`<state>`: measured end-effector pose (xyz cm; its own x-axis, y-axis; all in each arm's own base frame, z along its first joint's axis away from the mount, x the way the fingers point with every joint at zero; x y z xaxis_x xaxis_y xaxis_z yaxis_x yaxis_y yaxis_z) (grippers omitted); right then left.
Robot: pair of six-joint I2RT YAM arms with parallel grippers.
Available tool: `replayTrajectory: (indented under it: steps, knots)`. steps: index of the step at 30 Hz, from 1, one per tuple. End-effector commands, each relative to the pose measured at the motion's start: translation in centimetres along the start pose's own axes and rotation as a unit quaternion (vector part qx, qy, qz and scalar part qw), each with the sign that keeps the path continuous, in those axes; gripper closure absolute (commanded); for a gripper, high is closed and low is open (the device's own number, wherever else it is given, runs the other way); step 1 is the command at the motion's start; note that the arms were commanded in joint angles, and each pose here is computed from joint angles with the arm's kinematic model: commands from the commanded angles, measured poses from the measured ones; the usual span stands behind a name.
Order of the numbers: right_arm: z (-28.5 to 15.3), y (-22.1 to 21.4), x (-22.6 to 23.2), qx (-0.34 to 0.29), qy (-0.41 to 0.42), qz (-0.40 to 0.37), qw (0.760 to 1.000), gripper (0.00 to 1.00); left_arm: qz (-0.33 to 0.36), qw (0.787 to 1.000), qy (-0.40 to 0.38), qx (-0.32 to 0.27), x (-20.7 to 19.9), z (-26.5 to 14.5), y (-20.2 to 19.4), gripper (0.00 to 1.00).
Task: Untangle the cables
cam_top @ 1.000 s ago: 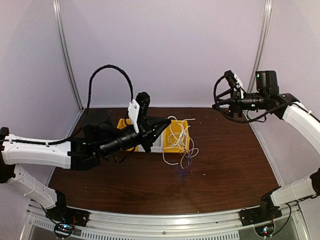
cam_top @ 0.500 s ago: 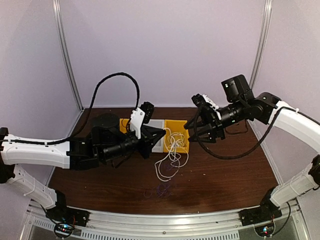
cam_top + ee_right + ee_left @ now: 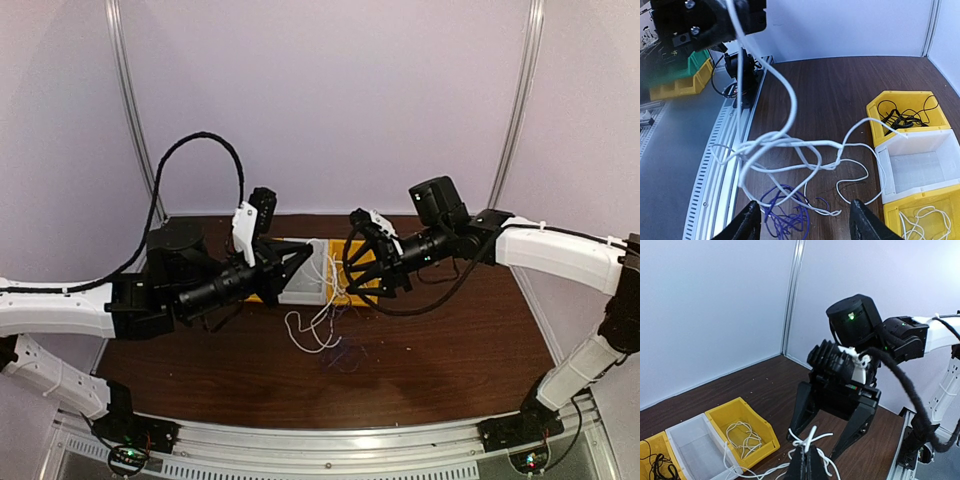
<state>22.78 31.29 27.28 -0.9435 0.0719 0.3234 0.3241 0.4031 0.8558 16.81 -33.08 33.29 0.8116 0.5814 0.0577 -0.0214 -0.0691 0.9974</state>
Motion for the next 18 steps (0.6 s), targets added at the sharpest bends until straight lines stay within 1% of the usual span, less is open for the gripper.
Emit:
replayTrajectory:
  steps: [1, 5, 7, 8, 12, 13, 14, 16, 18]
  knots:
    - [2.2, 0.6, -0.5, -0.018, 0.031, 0.012, 0.999, 0.39, -0.017, 0.999, 0.008, -0.029, 0.4, -0.6, 1.5, 1.0]
    - [4.3, 0.3, 0.5, -0.01, 0.095, 0.04, 0.995, 0.36, -0.023, 0.999, 0.011, -0.032, 0.6, -1.0, 1.7, 1.0]
    - [5.1, 0.0, 0.9, -0.005, 0.114, 0.047, 0.992, 0.37, -0.025, 0.999, 0.013, -0.035, 0.7, -1.2, 1.9, 1.0]
    - [5.4, -0.2, 0.9, -0.003, 0.119, 0.052, 0.991, 0.43, -0.025, 0.999, 0.015, -0.036, 0.8, -1.3, 2.0, 1.0]
    - [5.8, -0.9, 0.9, 0.0, 0.145, 0.074, 0.987, 0.85, -0.028, 0.998, 0.022, -0.043, 1.1, -1.8, 2.6, 1.0]
    - [5.7, -0.9, 1.1, -0.003, 0.15, 0.077, 0.986, 0.94, -0.028, 0.998, 0.023, -0.044, 1.1, -1.9, 2.7, 1.0]
    - [5.5, -1.1, 1.3, -0.007, 0.154, 0.078, 0.985, 1.0, -0.029, 0.998, 0.024, -0.045, 1.2, -2.0, 2.7, 1.0]
    - [5.3, -1.8, 1.4, -0.007, 0.15, 0.08, 0.985, 1.0, -0.028, 0.998, 0.028, -0.046, 1.3, -2.2, 2.9, 1.0]
    - [5.0, -2.8, 1.0, 0.002, 0.128, 0.082, 0.988, 1.0, -0.023, 0.998, 0.037, -0.052, 1.7, -2.8, 3.8, 1.0]
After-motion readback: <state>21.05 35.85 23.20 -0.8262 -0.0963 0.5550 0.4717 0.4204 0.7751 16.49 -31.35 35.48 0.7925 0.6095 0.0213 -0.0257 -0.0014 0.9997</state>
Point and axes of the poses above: each gripper's point midway between its finger pads, its own z axis out along the fingers, its own x axis along the line the jaws close on, y = z × x, the point moved 5 cm from there along -z, back along the fingers, and after that the axes turned 14 degrees about z, right-handed, at the moved point
